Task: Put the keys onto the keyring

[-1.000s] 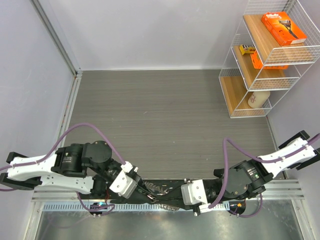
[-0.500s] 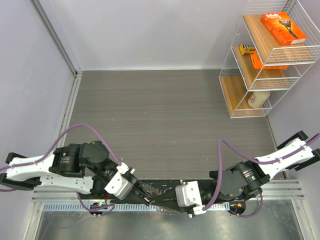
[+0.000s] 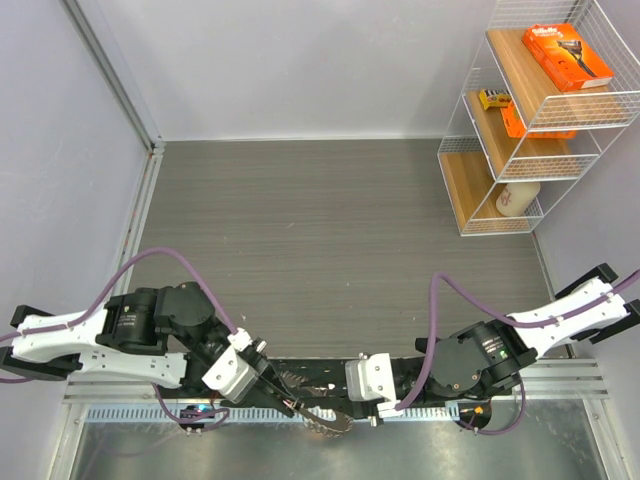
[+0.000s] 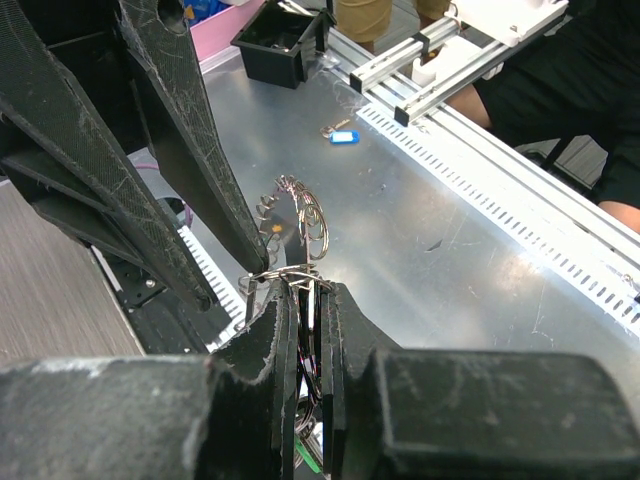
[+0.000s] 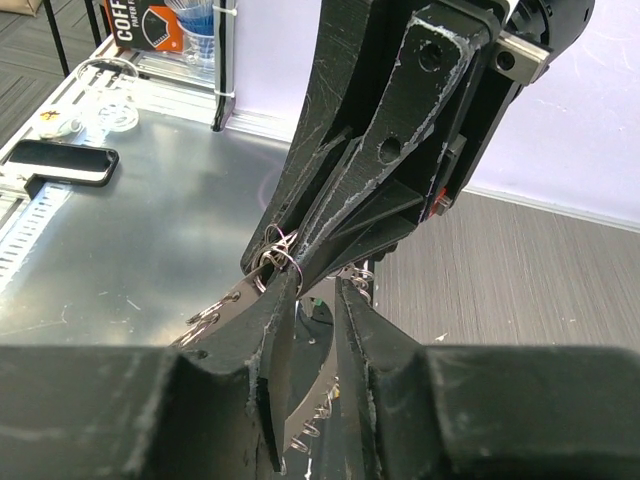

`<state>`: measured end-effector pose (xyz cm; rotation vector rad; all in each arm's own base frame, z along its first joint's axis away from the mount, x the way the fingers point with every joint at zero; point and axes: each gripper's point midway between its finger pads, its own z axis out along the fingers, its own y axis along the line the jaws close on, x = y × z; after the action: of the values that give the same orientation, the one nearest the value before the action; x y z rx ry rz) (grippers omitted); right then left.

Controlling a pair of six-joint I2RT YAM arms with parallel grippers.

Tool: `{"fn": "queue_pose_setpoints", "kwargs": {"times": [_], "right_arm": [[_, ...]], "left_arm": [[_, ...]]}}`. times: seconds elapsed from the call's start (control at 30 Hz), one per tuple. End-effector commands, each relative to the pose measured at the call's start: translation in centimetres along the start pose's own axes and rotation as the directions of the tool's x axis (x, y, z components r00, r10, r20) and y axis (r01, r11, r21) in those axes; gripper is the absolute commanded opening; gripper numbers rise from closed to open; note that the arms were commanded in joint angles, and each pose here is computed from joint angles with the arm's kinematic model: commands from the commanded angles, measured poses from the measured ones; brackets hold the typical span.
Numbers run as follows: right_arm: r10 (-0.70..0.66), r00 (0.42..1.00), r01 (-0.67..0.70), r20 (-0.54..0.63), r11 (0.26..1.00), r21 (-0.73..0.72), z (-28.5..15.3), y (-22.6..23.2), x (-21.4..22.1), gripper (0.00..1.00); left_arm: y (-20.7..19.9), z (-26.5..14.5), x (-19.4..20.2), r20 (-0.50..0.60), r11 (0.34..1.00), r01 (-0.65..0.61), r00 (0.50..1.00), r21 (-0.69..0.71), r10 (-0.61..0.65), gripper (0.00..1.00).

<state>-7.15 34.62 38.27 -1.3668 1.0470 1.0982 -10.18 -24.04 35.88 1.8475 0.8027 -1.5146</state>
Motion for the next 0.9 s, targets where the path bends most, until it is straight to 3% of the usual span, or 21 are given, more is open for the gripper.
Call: {"fn": "queue_pose_setpoints", "kwargs": {"times": [0.0, 0.3, 0.7, 0.87], "right_arm": [[-0.012, 1.0, 0.014, -0.022, 0.996, 0.086, -0.2, -2.2, -0.1, 0.29], [-0.013, 0.998, 0.019, -0.06, 0.994, 0.108, 0.5, -2.3, 0.6, 0.31], [0.056, 0.994, -0.025, -0.093, 0.954, 0.3, 1.1, -4.9, 1.4, 0.28], [0.088, 0.989, -0.026, -0.12, 0.898, 0.439, 0.9, -6.7, 2.6, 0.27]], "left_arm": [[-2.2, -0.6, -3.8, 0.138, 0.991, -0.096, 0.987, 0.095, 0.082, 0.0], [-0.6, -0.6, -3.1, 0.101, 0.998, -0.069, 0.993, 0.002, 0.068, 0.0], [3.0, -1.4, -2.7, 0.077, 0.976, -0.027, 0.996, -0.215, 0.045, 0.0], [4.1, -2.4, -2.8, 0.096, 0.951, -0.014, 0.994, -0.308, 0.045, 0.0]]}}
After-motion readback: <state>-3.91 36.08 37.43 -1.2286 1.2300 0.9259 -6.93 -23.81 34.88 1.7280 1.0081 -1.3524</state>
